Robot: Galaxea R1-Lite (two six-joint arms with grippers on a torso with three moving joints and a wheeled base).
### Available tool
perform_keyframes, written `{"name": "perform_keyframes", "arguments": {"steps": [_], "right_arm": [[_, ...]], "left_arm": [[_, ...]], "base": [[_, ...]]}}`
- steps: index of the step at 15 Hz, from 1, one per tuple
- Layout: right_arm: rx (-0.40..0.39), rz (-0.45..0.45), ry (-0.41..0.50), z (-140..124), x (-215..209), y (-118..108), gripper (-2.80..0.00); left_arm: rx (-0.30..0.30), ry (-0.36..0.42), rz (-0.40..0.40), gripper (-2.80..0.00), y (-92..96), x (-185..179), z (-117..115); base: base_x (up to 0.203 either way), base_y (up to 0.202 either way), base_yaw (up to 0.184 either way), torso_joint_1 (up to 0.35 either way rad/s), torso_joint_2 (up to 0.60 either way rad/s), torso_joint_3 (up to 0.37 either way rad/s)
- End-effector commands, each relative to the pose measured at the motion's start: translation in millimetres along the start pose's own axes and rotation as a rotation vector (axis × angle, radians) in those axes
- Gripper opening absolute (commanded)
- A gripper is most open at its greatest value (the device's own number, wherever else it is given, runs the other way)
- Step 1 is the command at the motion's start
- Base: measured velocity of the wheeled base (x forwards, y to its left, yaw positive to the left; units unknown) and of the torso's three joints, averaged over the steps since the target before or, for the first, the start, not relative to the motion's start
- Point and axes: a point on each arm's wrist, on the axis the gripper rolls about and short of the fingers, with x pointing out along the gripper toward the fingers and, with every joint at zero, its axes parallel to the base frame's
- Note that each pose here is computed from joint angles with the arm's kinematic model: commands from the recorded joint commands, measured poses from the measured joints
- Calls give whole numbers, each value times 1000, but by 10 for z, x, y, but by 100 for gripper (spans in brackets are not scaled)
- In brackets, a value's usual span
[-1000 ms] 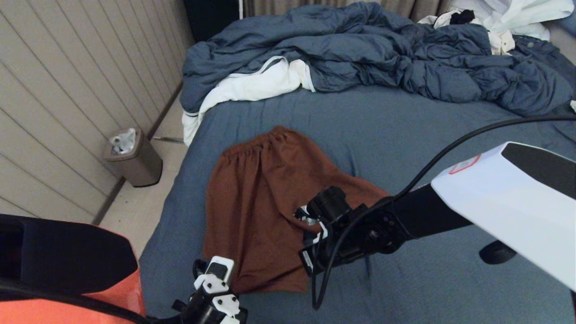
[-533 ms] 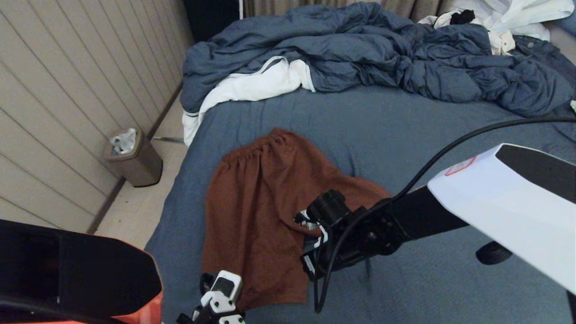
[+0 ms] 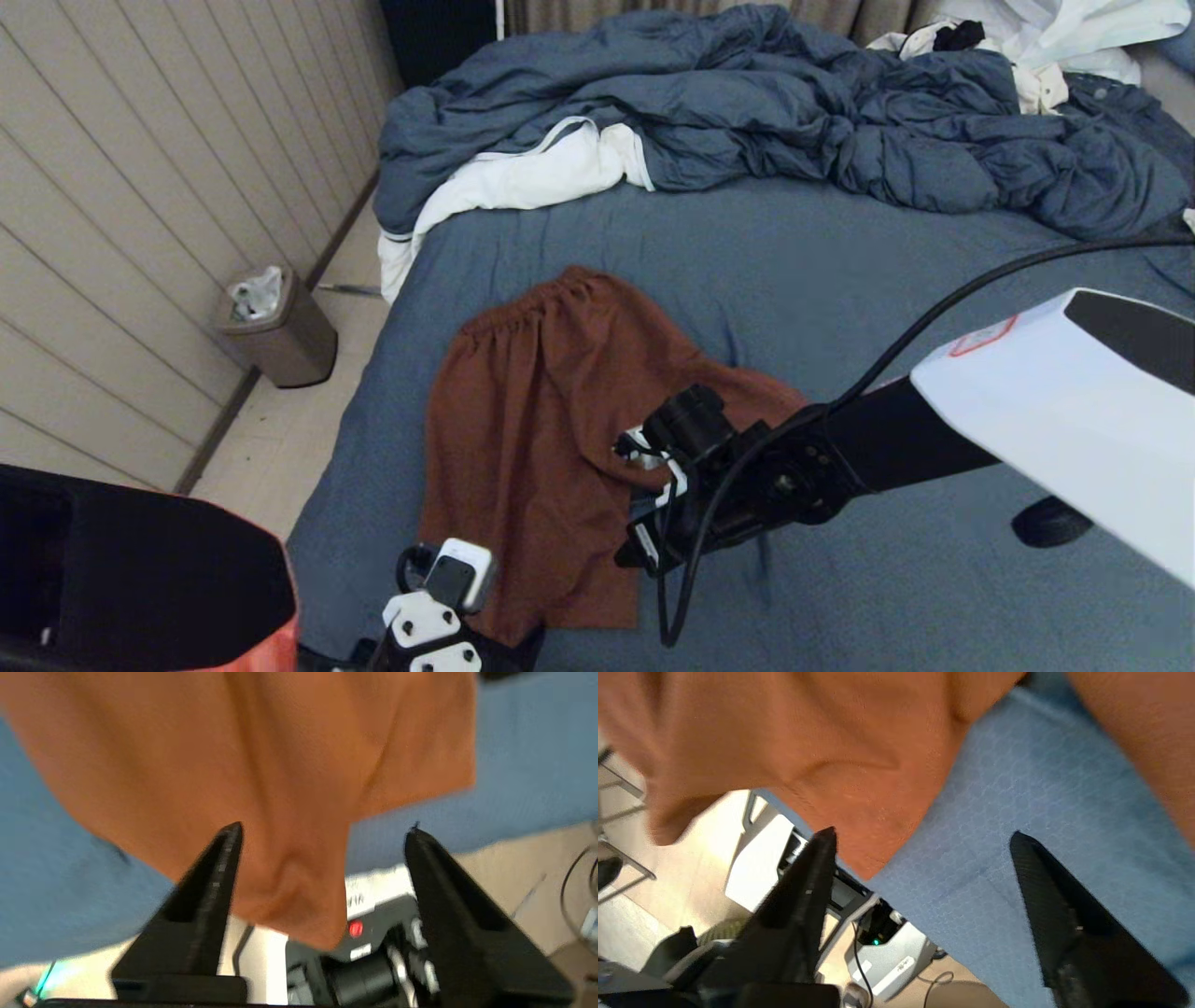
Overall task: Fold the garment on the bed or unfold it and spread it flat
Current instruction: Unford the brown shorts
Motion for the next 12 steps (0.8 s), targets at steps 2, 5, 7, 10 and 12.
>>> {"name": "perform_keyframes", "arguments": {"steps": [2, 5, 7, 10, 12], "right_arm": [[2, 9, -62, 75, -240, 26, 0], [4, 16, -124, 131, -489, 41, 0], [2, 21, -166, 152, -667, 57, 0], [-2, 29, -224, 174, -911, 84, 0], [-2, 30, -232, 180, -939, 87, 0]], "left_arm": [[-46, -111, 26, 0, 123, -88, 322], [-78, -194, 73, 0, 258, -171, 691], [-91, -215, 93, 0, 308, -282, 926], [-97, -224, 102, 0, 332, -502, 1227], [-94, -224, 105, 0, 342, -604, 1323]], "base": [[0, 0, 0, 0, 0, 0], [0, 0, 0, 0, 0, 0], [0, 0, 0, 0, 0, 0], [0, 0, 0, 0, 0, 0], [0, 0, 0, 0, 0, 0]]}}
